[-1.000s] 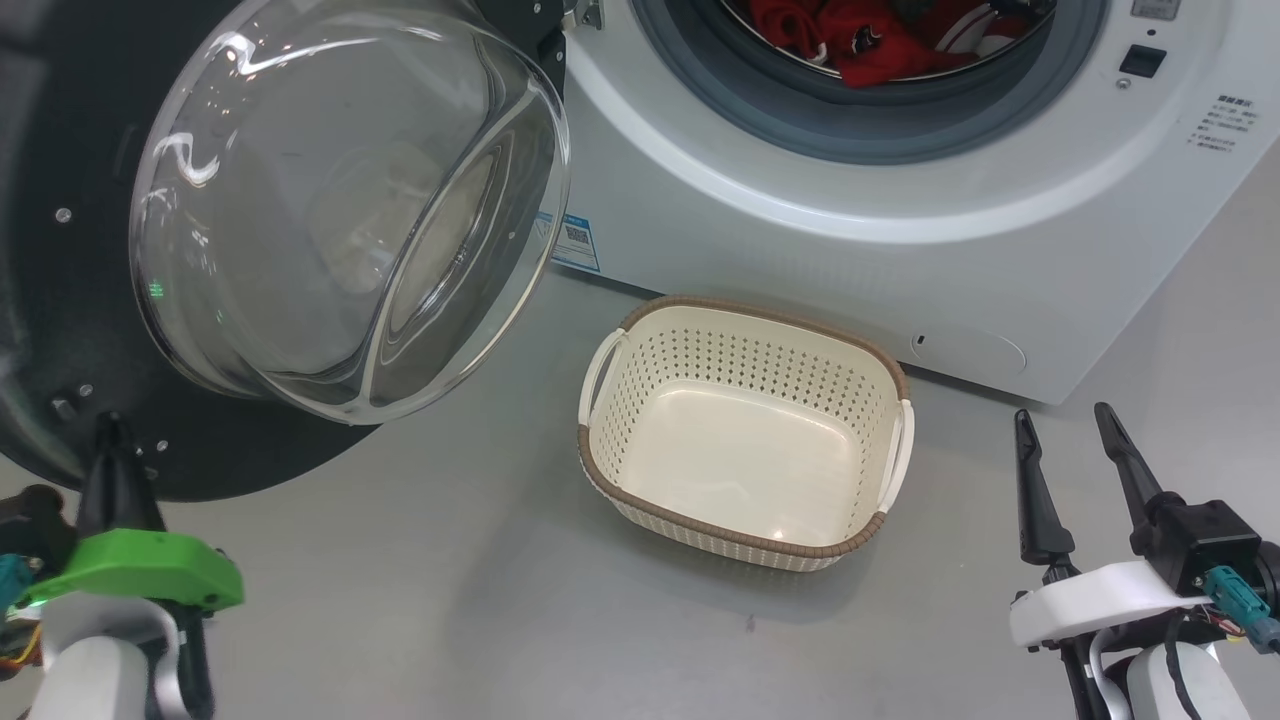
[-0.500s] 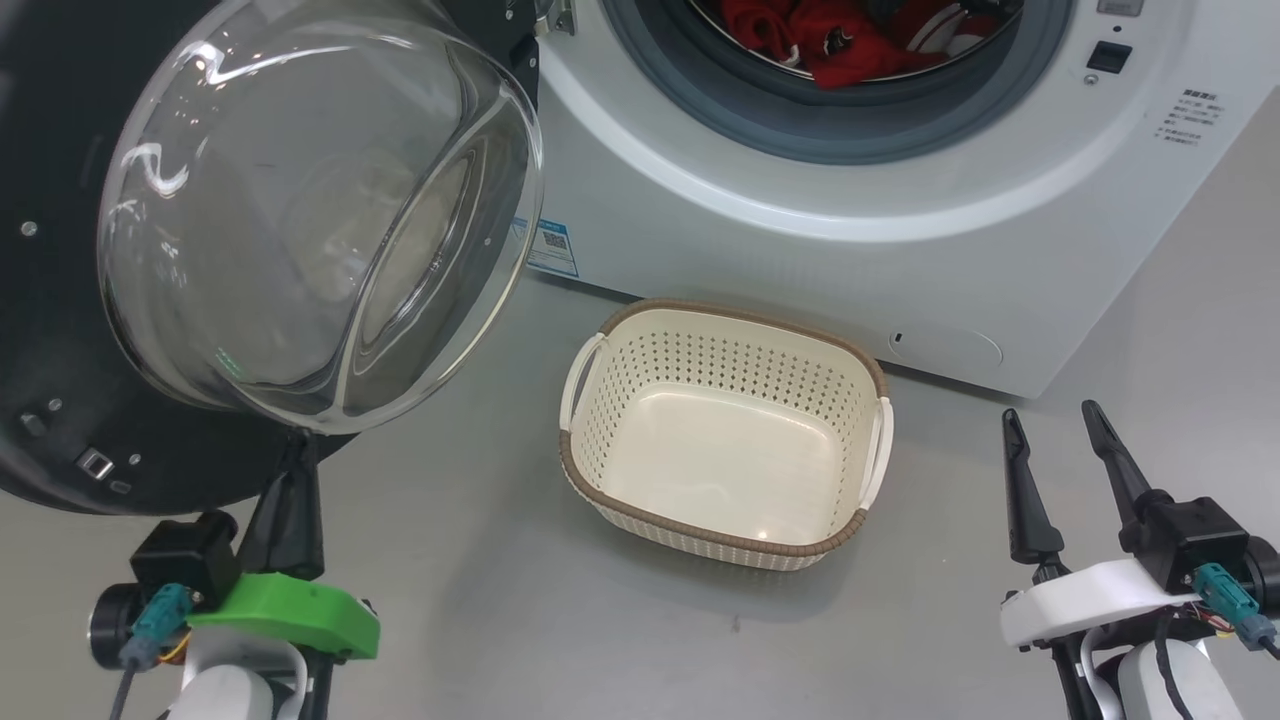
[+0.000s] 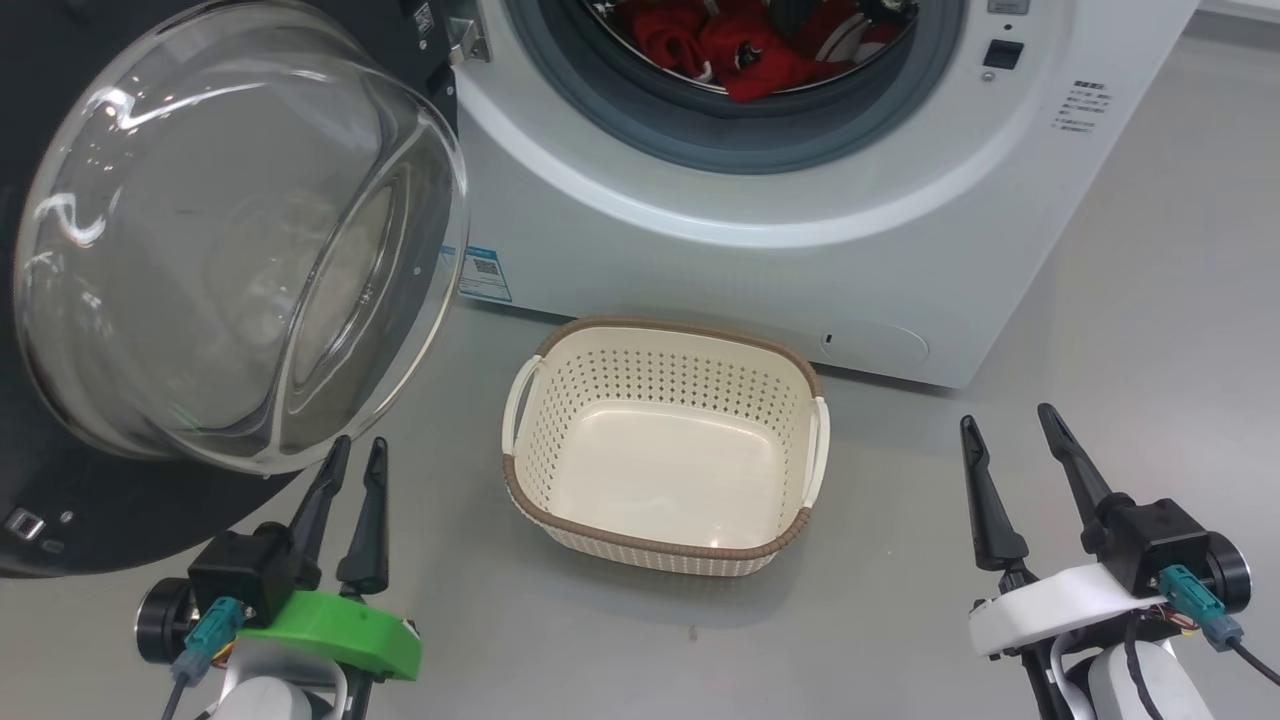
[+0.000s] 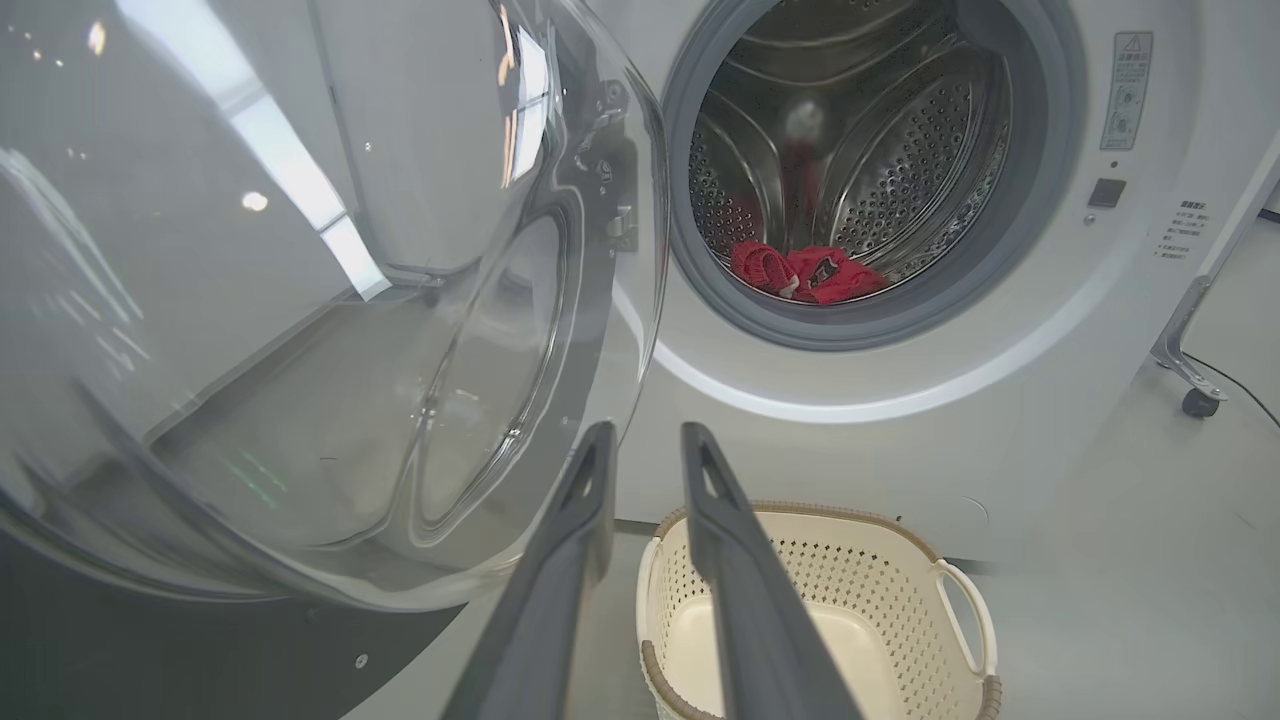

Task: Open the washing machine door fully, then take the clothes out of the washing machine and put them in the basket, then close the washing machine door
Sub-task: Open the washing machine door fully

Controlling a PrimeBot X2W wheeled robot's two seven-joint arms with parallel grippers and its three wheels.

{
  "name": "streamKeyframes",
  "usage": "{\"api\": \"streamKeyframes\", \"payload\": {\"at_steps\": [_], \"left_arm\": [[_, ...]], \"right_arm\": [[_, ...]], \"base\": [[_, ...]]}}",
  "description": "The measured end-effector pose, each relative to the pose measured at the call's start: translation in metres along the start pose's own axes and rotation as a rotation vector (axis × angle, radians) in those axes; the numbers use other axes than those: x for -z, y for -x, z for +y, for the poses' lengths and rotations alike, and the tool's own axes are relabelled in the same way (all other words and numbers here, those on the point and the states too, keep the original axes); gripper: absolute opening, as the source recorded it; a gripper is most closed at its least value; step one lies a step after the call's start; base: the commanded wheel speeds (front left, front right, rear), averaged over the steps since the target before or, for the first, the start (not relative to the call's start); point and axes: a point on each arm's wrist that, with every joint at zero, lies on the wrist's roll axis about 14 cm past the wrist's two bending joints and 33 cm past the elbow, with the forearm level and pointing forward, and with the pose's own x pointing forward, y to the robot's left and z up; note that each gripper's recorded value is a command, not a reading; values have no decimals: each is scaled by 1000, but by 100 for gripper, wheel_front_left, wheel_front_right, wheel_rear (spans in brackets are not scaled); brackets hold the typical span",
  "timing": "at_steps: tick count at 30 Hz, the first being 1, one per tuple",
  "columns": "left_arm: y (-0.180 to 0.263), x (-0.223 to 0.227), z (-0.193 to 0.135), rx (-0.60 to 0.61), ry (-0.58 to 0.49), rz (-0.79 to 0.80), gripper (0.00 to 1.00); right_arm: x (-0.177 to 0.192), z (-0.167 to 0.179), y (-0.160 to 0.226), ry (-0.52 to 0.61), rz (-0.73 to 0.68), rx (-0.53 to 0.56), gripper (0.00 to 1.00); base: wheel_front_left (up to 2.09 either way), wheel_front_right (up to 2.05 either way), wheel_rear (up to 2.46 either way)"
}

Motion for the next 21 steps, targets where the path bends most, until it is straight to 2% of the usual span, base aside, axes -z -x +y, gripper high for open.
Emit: {"api": "streamKeyframes", "payload": {"at_steps": [1,10,21], "left_arm": [[-1,0,-3,9,0,0,100],[-10,6,-27,83,9,12,100],[-18,17,-56,165,12,42,100]], "right_arm": [[-1,-1,2,-1,-3,3,100],[-11,-10,20,-18,-26,49,100],[-25,-41,45,-6,-66,180,100]], "base": [[0,0,0],[0,0,0],[0,0,0]]}}
